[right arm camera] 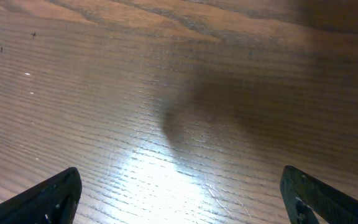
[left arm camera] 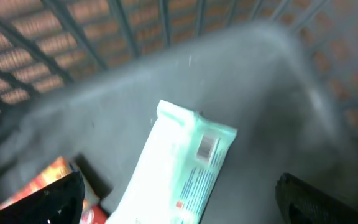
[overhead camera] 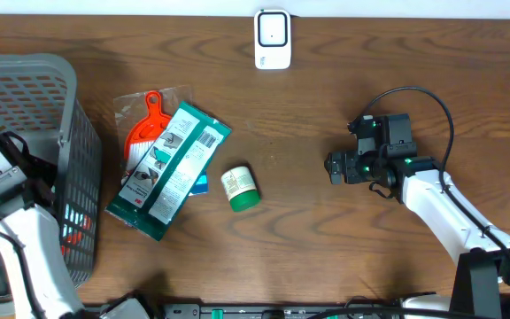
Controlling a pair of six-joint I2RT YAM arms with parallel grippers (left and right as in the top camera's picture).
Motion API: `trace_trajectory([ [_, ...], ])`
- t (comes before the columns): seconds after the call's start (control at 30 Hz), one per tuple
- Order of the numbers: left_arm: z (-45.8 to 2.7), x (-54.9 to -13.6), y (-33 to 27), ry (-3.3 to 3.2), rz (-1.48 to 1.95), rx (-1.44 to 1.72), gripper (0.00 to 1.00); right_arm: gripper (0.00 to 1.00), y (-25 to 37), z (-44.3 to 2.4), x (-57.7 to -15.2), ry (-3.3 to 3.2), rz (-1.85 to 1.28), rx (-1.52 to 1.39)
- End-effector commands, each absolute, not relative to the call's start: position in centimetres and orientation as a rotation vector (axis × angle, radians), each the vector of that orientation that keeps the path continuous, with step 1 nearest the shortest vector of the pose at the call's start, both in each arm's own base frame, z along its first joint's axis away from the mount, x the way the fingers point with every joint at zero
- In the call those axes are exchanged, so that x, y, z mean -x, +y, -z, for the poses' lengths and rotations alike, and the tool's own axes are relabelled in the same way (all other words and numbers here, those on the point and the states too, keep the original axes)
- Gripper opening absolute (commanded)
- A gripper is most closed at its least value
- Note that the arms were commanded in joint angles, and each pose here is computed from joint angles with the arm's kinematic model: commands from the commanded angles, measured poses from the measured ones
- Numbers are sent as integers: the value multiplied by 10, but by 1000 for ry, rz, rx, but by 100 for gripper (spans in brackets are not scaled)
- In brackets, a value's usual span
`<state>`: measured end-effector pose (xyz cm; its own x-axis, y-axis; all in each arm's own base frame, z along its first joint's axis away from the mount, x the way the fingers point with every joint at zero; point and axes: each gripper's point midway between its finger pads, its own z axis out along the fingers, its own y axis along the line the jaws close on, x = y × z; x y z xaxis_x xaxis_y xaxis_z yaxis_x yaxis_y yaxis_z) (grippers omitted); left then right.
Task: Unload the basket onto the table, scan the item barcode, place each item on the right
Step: 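Move the left gripper back into the basket toward the mint wipes pack, then grasp the mint-green wipes pack with the left gripper and lift it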
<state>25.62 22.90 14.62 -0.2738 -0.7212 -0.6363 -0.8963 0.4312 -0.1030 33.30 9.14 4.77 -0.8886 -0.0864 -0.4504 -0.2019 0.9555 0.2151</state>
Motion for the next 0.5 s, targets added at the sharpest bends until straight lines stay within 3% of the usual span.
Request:
trace_trajectory([
  [0.0,-141,-264,239,2081,-302,1399,97,99,96,-45,-330,2667,-378,214],
  [0.47,-125,-247,275,2165,-344,1512,97,99,96,-45,-329,2668,-378,214],
])
